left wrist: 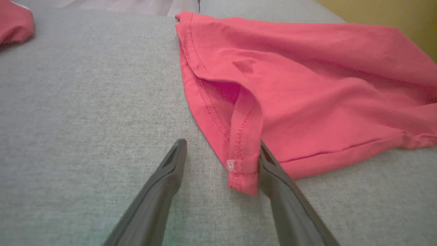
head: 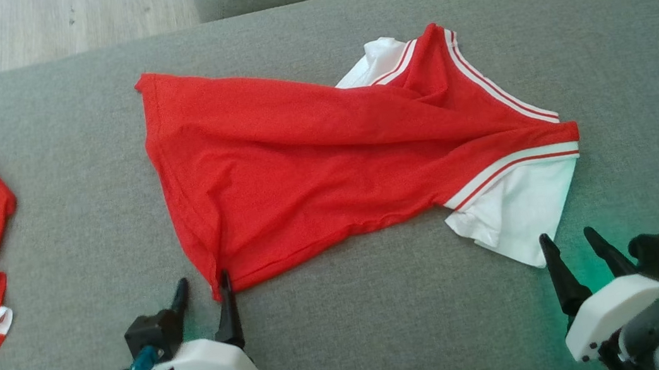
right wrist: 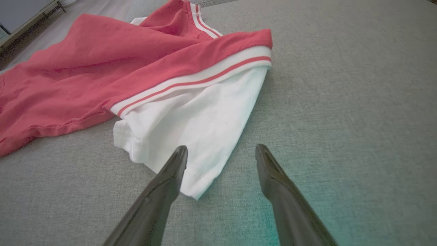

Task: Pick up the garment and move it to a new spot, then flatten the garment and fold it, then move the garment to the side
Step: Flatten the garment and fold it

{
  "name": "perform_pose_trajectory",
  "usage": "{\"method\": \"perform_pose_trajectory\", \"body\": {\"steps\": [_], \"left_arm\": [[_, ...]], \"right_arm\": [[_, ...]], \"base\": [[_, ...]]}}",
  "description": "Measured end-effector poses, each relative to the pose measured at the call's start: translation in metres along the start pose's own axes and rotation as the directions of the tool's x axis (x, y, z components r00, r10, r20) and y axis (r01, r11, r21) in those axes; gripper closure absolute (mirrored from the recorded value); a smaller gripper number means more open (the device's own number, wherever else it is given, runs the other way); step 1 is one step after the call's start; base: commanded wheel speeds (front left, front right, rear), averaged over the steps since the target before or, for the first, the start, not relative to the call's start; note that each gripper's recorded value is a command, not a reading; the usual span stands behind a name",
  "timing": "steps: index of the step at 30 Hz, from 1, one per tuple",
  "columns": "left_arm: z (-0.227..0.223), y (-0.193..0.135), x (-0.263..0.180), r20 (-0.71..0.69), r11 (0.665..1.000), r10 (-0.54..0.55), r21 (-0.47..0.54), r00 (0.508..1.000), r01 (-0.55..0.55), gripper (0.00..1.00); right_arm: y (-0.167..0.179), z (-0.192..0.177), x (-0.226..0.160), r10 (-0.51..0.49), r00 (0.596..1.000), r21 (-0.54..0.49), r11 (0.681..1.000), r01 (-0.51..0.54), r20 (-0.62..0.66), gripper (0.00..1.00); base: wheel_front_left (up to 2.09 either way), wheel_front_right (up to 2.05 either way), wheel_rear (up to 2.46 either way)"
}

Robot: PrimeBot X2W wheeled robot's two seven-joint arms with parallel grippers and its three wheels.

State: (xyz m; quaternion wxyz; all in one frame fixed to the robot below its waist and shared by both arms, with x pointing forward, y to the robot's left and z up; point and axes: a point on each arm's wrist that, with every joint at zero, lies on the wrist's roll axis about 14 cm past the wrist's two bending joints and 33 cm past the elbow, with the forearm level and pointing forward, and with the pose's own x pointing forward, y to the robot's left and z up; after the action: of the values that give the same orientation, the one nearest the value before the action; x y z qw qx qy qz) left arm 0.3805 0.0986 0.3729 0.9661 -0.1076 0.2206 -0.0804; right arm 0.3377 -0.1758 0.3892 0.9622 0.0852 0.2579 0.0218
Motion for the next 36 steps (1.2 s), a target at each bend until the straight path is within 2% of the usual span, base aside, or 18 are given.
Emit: {"method": "perform_pose_trajectory", "body": {"steps": [1, 2, 10, 19, 25, 26, 27, 28, 33, 36], "left_arm": [[-0.002, 0.0, 0.001, -0.009, 1.0, -0.006, -0.011, 1.0, 0.006, 0.51], [-0.005, 0.0, 0.0, -0.017, 1.0, -0.009, -0.022, 1.0, 0.008, 1.0], [-0.015, -0.005, 0.003, -0.052, 0.997, -0.041, -0.061, 0.998, 0.038, 1.0], [-0.018, -0.006, 0.004, -0.047, 0.996, -0.047, -0.071, 0.998, 0.044, 1.0], [-0.018, -0.003, 0.003, -0.047, 0.997, -0.041, -0.074, 0.998, 0.037, 1.0], [-0.018, -0.003, 0.003, -0.046, 0.996, -0.039, -0.078, 0.998, 0.035, 1.0], [-0.018, -0.002, 0.002, -0.045, 0.996, -0.038, -0.08, 0.998, 0.034, 1.0], [-0.017, -0.002, 0.002, -0.044, 0.996, -0.037, -0.079, 0.998, 0.034, 1.0], [-0.009, -0.005, 0.002, -0.011, 0.993, -0.042, -0.107, 0.999, 0.04, 1.0], [0.011, -0.01, 0.0, 0.076, 0.978, -0.054, -0.197, 0.996, 0.068, 1.0]], "right_arm": [[0.0, -0.001, 0.001, 0.001, 1.0, 0.0, 1.0, -0.001, -0.006, 0.0], [0.0, -0.002, 0.002, 0.002, 1.0, 0.0, 1.0, -0.002, -0.017, 0.0], [-0.005, -0.03, 0.005, -0.01, 0.991, 0.035, 0.999, 0.015, -0.135, 0.0], [-0.002, -0.023, 0.029, 0.007, 0.993, 0.079, 0.997, 0.003, -0.117, 0.0], [0.014, -0.026, 0.04, 0.054, 0.986, 0.025, 0.998, -0.051, -0.157, 0.0], [0.014, -0.027, 0.04, 0.059, 0.983, 0.01, 0.998, -0.058, -0.176, 0.04], [0.014, -0.028, 0.04, 0.06, 0.98, -0.005, 0.998, -0.062, -0.187, 0.43], [0.015, -0.028, 0.04, 0.061, 0.979, -0.018, 0.998, -0.066, -0.193, 1.0], [0.025, -0.019, 0.034, 0.084, 0.984, -0.011, 0.996, -0.087, -0.158, 1.0], [0.024, 0.002, 0.023, 0.076, 0.995, 0.028, 0.997, -0.074, -0.067, 1.0]], "base": [[0.0, 0.0, 0.0], [0.0, 0.0, 0.0], [0.0, 0.0, 0.0], [0.0, 0.0, 0.0], [0.0, 0.0, 0.0], [0.0, 0.0, 0.0], [0.0, 0.0, 0.0], [0.0, 0.0, 0.0], [0.0, 0.0, 0.0], [0.0, 0.0, 0.0]]}}
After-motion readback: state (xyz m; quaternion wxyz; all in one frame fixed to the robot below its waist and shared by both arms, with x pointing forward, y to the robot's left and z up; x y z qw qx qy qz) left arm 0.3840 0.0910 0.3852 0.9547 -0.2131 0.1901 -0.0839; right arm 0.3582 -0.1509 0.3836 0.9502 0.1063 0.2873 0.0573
